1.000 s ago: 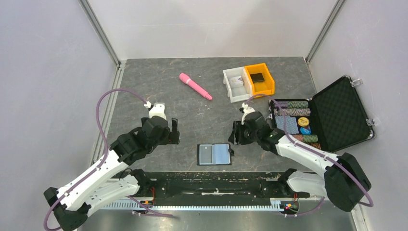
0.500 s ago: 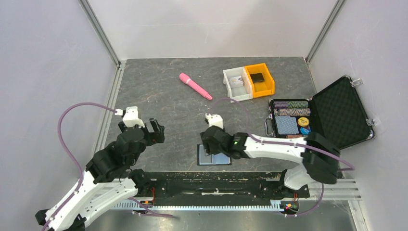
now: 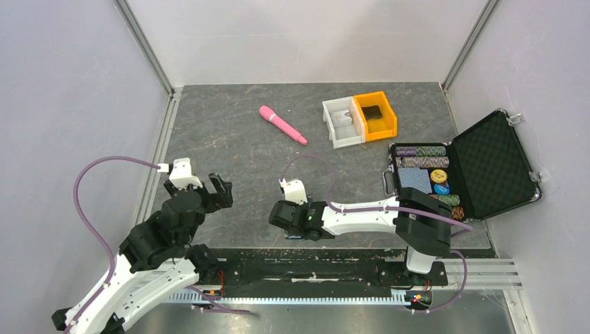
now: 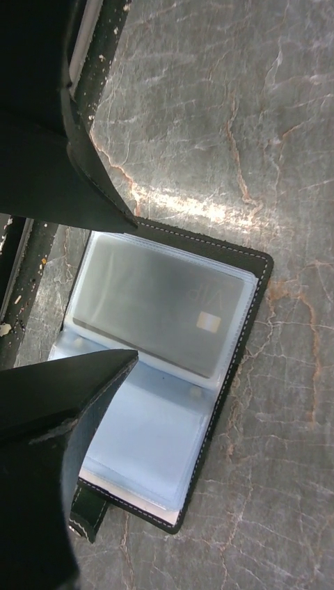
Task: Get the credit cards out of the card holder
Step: Remove the credit card from the card holder.
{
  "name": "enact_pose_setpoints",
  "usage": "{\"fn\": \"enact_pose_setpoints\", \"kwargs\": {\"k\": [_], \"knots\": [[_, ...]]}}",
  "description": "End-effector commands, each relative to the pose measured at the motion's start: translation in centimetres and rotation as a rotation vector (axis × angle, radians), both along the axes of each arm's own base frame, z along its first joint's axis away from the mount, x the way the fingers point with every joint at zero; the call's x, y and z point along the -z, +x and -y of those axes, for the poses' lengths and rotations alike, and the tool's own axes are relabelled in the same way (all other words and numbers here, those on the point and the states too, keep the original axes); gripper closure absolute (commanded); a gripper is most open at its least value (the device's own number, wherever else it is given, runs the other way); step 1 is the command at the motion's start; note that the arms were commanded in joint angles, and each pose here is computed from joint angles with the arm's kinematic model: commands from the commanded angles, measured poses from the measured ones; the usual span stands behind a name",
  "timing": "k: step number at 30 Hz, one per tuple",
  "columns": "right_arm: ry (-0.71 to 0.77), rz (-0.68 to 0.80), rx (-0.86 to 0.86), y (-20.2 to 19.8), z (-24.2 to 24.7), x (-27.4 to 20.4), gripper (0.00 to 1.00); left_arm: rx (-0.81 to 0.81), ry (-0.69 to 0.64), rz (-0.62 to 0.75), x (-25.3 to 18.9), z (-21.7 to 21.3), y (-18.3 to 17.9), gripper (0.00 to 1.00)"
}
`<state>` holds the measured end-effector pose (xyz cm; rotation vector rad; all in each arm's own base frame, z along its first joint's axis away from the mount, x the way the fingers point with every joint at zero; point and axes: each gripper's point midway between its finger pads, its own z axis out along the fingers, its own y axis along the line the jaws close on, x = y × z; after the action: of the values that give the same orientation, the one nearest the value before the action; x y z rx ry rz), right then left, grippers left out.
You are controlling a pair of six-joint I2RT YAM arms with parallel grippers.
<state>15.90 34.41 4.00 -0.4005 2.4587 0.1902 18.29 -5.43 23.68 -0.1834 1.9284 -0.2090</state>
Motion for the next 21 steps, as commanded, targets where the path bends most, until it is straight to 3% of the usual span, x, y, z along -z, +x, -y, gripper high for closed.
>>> {"fn": "enact_pose_setpoints", "kwargs": {"k": [1, 17, 21], "knots": [[0.002, 0.036, 0.036, 0.5, -0.5, -0.5, 0.36, -0.026, -0.016, 0.018, -0.4, -0.1, 0.3, 0.00], [-0.020, -0.015, 0.004, -0.6, -0.1, 1.9, 0.38, -0.011, -0.004, -0.001, 0.0, 0.4, 0.5, 0.00], [-0.018, -0.021, 0.000, -0.7, 0.0, 2.1, 0.43, -0.010, -0.004, -0.001, 0.0, 0.4, 0.5, 0.00]]}}
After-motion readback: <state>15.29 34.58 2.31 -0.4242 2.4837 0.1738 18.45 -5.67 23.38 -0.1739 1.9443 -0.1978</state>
